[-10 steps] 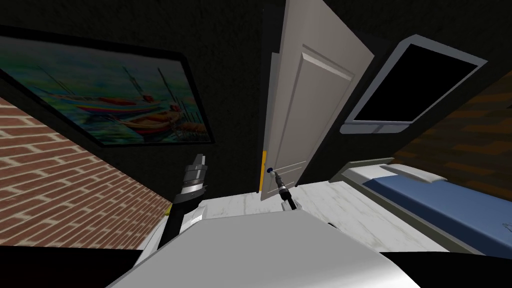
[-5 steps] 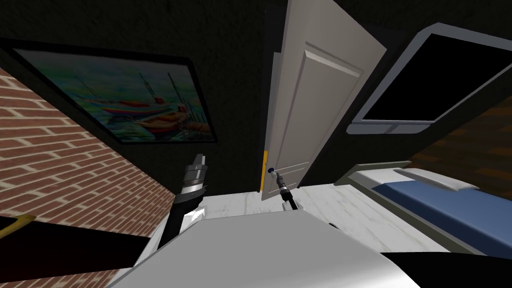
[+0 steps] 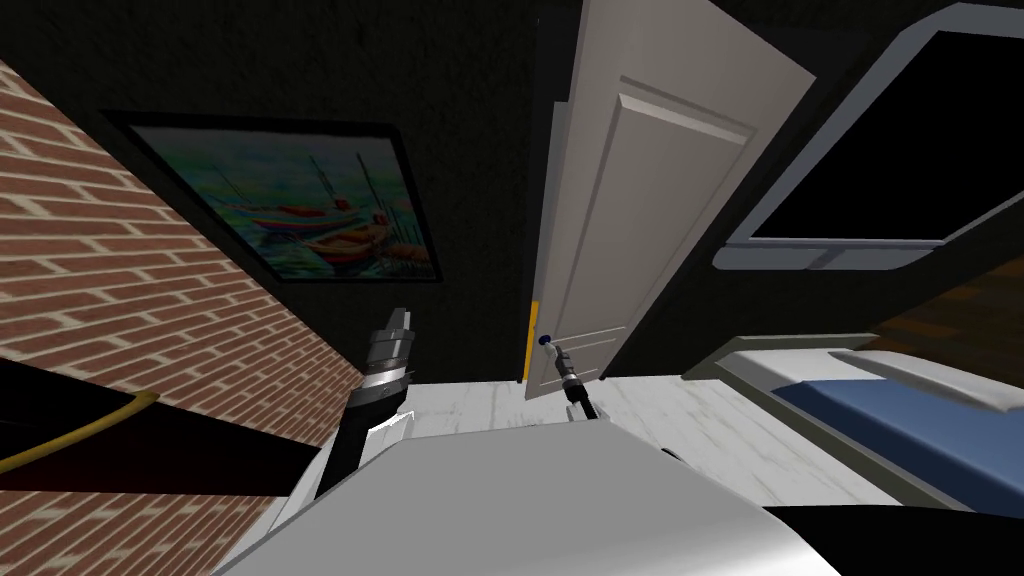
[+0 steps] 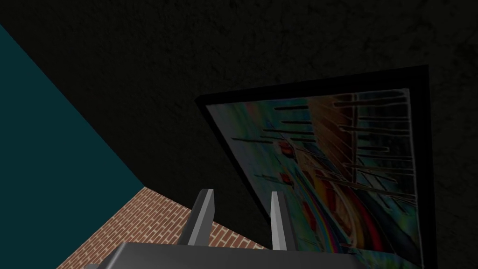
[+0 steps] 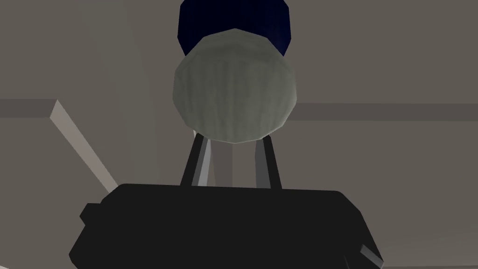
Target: Pull the door open
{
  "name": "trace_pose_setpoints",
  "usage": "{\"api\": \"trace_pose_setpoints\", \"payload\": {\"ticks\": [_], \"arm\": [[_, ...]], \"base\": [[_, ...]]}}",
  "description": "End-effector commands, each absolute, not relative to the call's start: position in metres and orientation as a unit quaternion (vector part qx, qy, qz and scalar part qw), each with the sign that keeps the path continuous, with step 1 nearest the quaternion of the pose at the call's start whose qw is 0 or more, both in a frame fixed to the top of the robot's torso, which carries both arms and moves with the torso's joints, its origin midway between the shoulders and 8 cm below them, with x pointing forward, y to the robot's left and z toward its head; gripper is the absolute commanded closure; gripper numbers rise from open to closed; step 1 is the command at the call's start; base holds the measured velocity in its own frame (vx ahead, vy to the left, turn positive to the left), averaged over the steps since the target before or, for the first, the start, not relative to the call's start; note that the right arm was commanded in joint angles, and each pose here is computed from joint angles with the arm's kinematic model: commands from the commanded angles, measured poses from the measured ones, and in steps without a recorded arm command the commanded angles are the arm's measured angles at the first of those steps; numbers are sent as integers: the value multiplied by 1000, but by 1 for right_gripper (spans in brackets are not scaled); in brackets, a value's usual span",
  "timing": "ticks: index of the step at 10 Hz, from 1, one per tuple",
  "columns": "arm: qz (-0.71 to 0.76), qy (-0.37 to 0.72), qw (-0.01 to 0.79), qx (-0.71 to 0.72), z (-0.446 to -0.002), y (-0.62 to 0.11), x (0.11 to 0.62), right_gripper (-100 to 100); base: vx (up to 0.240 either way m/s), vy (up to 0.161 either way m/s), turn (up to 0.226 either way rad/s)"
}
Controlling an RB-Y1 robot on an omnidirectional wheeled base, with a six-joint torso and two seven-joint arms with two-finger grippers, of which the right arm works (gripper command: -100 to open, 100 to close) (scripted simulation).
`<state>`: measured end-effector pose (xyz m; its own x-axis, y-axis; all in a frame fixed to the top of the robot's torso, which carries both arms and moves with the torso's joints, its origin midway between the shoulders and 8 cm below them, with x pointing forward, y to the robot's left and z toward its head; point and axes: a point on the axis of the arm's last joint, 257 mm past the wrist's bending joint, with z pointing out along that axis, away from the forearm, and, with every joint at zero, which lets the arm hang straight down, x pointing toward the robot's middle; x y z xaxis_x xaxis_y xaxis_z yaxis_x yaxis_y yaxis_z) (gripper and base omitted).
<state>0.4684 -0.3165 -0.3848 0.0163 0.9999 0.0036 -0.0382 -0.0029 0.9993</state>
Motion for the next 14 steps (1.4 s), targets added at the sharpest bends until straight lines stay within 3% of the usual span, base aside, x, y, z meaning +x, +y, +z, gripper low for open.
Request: {"api": "trace_pose_setpoints", "payload": {"ticks": [1,11,12,14], "arm": [[528,470,490,510,-387,-301,466,100],[576,371,431,587,-387,-332,459,100],[567,363,433,600,-392,-352,453,-100],[579,342,417,611,-391,-352,453,-100]], "base": [[-24,-14,119],[-30,-18,106],[-42,-38,67],[-50,21,80]]}}
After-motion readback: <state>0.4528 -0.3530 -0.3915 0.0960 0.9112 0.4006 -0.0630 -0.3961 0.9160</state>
